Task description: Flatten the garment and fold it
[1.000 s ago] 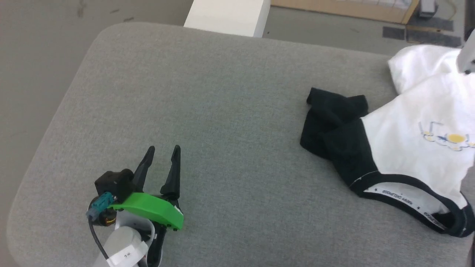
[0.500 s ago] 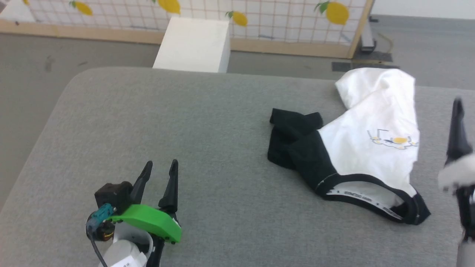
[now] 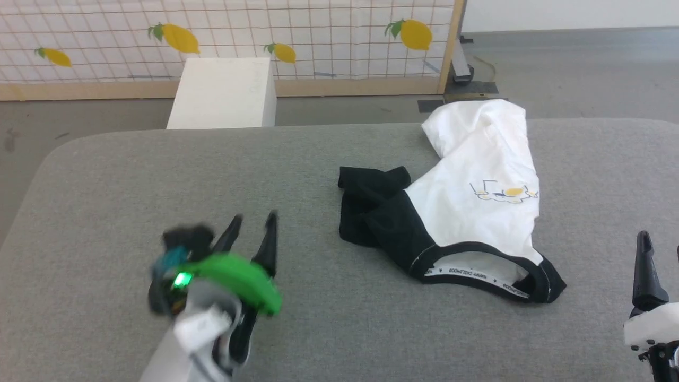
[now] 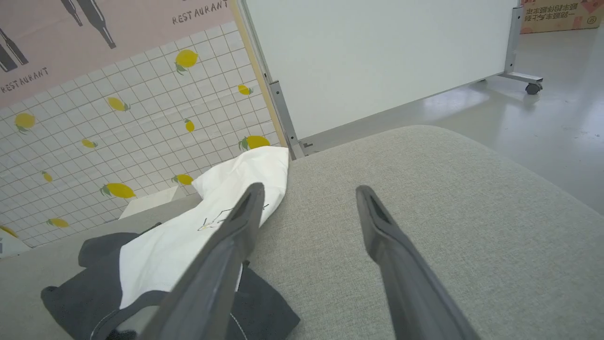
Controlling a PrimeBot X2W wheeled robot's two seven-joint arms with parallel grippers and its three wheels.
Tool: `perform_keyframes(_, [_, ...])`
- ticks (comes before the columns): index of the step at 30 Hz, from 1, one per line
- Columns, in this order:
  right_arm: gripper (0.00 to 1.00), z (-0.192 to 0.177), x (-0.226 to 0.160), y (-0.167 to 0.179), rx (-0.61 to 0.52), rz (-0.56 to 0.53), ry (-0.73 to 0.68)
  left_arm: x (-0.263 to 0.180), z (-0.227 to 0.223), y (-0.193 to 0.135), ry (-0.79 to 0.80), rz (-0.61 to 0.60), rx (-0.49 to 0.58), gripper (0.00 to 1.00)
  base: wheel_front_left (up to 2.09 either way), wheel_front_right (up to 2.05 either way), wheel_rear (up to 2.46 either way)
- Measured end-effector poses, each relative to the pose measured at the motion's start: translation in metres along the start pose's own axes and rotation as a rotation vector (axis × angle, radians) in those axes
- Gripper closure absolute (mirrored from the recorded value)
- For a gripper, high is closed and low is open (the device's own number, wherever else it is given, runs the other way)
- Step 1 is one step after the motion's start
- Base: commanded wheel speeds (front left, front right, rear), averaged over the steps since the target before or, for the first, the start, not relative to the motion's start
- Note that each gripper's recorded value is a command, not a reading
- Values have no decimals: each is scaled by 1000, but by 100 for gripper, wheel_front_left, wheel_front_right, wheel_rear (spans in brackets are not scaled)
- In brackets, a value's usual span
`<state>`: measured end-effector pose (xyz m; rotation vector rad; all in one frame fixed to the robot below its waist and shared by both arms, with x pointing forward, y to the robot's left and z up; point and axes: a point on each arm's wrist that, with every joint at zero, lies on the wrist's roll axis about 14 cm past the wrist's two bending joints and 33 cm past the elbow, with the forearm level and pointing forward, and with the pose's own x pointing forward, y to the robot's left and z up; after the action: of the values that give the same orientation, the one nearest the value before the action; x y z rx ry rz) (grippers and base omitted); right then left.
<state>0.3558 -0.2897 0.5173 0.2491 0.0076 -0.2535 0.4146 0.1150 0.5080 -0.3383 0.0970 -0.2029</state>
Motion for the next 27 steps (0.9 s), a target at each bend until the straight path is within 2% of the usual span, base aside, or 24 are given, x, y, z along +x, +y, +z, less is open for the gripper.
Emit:
perform_keyframes(2, [0, -1, 0, -3, -3, -9, 4, 20, 6, -16, 38, -35, 1, 0, 0, 0, 0])
perform_keyframes(5, [0, -5, 0, -6, -6, -19, 19, 48, -1, -47, 190, -115, 40, 0, 0, 0, 0])
perform_keyframes(9, [0, -8, 3, -7, -2, -23, 26, 69, -29, -78, 463, -197, 150, 0, 0, 0, 0])
perform_keyframes(12, [0, -13, 5, -8, -2, -29, 43, 78, -45, -91, 609, -232, 234, 0, 0, 0, 0])
perform_keyframes(16, [0, -22, 6, -13, -3, -47, 67, 87, -66, -94, 749, -243, 340, 0, 0, 0, 0])
perform_keyframes(21, [0, -28, 4, -24, -6, -82, 85, 91, -98, -85, 875, -226, 411, 0, 0, 0, 0])
perform_keyframes(25, [0, -32, 5, -34, -14, -112, 94, 79, -132, -76, 1031, -231, 418, 0, 0, 0, 0])
perform_keyframes(27, [0, -35, 4, -38, -19, -127, 100, 72, -144, -75, 1100, -244, 387, 0, 0, 0, 0])
